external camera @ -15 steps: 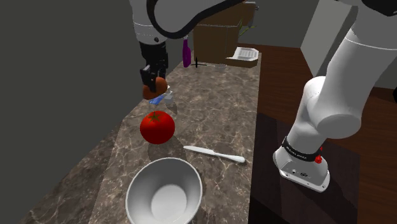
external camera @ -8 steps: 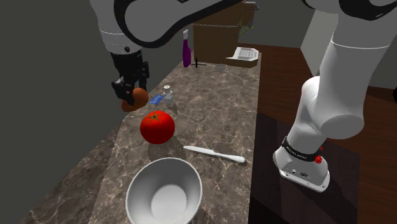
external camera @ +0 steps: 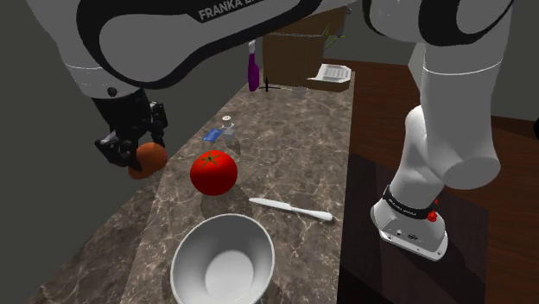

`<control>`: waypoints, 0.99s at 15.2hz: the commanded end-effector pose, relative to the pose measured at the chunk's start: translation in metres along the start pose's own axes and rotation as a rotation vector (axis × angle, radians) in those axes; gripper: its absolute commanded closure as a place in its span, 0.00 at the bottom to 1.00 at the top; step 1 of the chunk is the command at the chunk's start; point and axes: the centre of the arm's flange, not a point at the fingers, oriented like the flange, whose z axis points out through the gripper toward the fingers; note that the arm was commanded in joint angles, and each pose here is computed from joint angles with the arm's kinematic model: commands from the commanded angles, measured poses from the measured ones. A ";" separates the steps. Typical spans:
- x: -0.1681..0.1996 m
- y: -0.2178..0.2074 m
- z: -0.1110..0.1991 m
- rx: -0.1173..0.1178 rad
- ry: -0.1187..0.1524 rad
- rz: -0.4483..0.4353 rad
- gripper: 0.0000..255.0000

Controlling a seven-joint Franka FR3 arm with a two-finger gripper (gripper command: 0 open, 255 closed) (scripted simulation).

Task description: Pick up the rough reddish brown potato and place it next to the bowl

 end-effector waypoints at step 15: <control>0.035 -0.116 0.030 -0.001 0.000 0.002 1.00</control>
